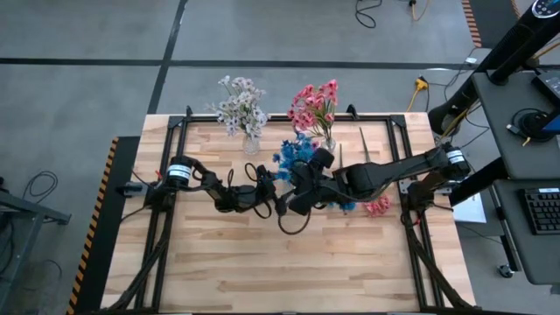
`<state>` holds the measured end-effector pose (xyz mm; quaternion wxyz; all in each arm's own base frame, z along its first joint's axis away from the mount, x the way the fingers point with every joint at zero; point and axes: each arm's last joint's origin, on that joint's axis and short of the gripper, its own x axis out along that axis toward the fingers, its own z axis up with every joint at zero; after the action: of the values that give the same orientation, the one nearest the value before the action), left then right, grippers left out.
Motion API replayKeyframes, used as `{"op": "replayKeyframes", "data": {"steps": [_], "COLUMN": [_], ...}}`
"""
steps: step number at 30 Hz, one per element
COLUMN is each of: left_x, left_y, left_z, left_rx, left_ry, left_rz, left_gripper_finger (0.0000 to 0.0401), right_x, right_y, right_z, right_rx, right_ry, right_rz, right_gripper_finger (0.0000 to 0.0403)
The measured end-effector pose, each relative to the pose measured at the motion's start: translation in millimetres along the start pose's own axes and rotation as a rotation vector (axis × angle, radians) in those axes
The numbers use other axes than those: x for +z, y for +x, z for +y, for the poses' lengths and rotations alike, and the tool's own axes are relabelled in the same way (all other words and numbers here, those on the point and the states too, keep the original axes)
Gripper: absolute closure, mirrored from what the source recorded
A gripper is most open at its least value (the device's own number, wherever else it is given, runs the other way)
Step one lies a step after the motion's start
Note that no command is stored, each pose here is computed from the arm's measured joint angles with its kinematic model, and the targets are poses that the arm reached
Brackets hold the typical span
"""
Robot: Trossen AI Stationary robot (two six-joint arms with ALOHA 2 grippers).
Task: Sort flowers into vase by color
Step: Adjust the middle blue flowers
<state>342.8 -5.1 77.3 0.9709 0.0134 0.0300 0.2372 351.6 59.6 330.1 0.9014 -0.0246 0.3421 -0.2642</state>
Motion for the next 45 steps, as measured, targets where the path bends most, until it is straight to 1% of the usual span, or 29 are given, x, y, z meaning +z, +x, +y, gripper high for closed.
{"op": "replayKeyframes", "data": {"steps": [10, 17, 22, 35, 40, 45], "left_x": [-0.1, -0.5, -1.5, 0.4, 2.3, 4.4], "left_y": [0.0, 0.0, -0.2, -1.7, -4.5, -5.7], "left_z": [0.0, 0.0, 0.2, -2.2, -2.1, -1.7], "left_rx": [0.0, 0.001, 0.001, -0.002, 0.023, 0.024], "left_ry": [0.001, 0.004, 0.007, 0.003, 0.014, 0.014], "left_rz": [0.001, 0.004, 0.01, 0.002, -0.001, -0.005], "left_gripper_finger": [0.0117, 0.0104, 0.0097, 0.0096, 0.0096, 0.0096], "right_x": [15.8, 21.6, 20.6, 20.8, 20.9, 20.9], "right_y": [-39.8, -58.6, -61.5, -61.9, -61.9, -61.9], "right_z": [6.2, 10.1, 12.8, 12.7, 12.7, 12.7], "right_rx": [0.041, 0.076, 0.084, 0.084, 0.084, 0.084], "right_ry": [-0.007, -0.016, -0.02, -0.014, -0.014, -0.014], "right_rz": [-0.022, -0.046, -0.048, -0.049, -0.049, -0.049], "right_gripper_finger": [0.023, 0.0229, 0.0229, 0.0227, 0.0225, 0.0225]}}
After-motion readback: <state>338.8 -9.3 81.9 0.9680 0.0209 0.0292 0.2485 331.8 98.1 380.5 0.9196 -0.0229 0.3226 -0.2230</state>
